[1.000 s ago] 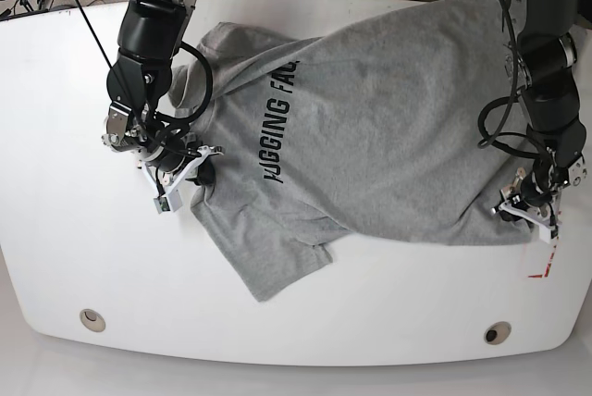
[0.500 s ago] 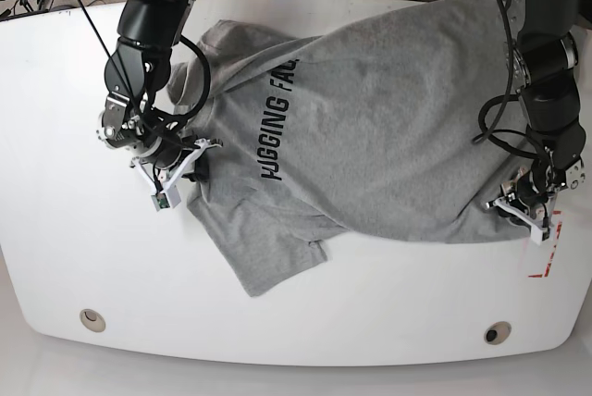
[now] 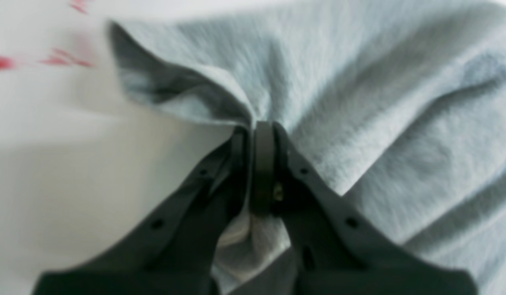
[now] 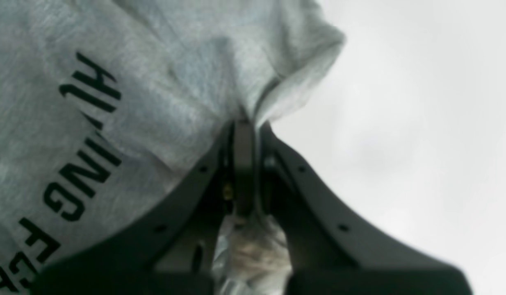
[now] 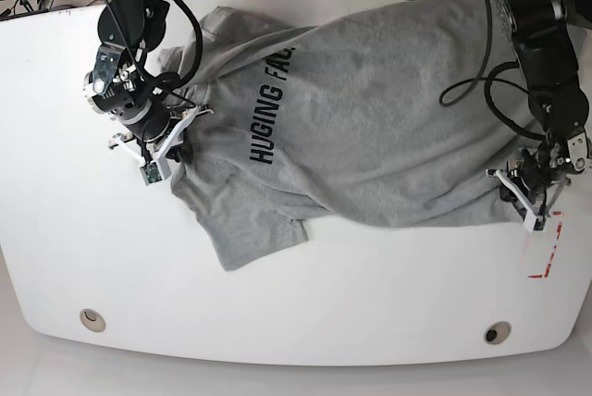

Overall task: Fold the T-shirt properly
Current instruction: 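Lift the shirt with both grippers and swing it toward the robot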

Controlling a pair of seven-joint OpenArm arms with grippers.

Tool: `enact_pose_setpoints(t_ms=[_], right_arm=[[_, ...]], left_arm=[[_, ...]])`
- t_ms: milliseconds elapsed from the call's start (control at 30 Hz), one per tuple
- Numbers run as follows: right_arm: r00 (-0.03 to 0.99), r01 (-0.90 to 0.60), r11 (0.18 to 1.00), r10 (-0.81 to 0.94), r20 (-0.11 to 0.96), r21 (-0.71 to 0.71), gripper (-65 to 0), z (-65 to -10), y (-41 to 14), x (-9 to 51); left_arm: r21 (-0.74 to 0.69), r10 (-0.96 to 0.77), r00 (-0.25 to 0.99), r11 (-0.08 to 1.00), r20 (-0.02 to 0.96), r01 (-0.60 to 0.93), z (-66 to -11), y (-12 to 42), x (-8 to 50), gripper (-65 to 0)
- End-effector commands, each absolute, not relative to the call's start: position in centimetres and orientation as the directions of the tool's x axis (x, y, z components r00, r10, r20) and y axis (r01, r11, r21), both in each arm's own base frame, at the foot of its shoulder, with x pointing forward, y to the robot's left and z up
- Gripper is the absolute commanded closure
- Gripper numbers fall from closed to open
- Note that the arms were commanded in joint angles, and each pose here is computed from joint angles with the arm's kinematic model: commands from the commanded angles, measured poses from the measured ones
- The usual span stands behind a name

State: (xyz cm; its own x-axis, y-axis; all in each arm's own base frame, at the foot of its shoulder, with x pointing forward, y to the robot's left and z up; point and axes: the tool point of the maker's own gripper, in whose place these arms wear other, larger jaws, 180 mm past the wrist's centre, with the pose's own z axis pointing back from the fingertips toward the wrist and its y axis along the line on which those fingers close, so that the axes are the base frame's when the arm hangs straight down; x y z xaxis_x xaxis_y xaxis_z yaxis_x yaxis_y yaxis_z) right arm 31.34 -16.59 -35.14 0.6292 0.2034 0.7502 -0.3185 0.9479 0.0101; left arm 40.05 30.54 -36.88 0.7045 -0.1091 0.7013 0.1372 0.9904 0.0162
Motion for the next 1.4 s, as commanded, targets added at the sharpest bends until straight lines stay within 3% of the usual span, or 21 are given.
enact_pose_setpoints(t_ms=[0,267,433,633,1000,1367], right_arm=[[0.565,-0.312,0.949,0.225,0.794,-0.047,0.0,-32.5,-18.1,31.9],[0.548,-0.226,0.967,0.229,0.805,-0.122,0.0,-30.6,-22.6,31.9],[0.514,-0.217,0.955,0.287,0.809,-0.201,0.0,-28.3,-24.9,33.1],[0.461,-0.197,0.944,0.328,0.825,-0.266,0.0,-25.2,-26.6,35.5],[0.395,-0.102,0.927,0.370,0.841,-0.360,0.0,-17.2,-31.0,40.1],[0.282,-0.025,0.874,0.472,0.836,-0.485,0.0,-4.6,-32.4,44.2]], left_arm=[[0.072,-0.165,0.598,0.982,0.784,0.176,-32.4,29.5,41.7,0.0],[0.213,-0.324,0.459,0.937,0.827,0.277,-26.9,24.6,41.2,0.0],[0.329,-0.466,0.302,0.851,0.832,0.408,-23.0,18.4,40.9,0.0],[0.371,-0.500,0.186,0.802,0.846,0.468,-20.2,14.1,41.6,0.0],[0.416,-0.450,-0.011,0.815,0.893,0.404,-10.6,11.7,45.7,0.0],[0.579,-0.555,-0.164,0.778,0.815,0.244,-1.5,12.2,44.3,0.0]])
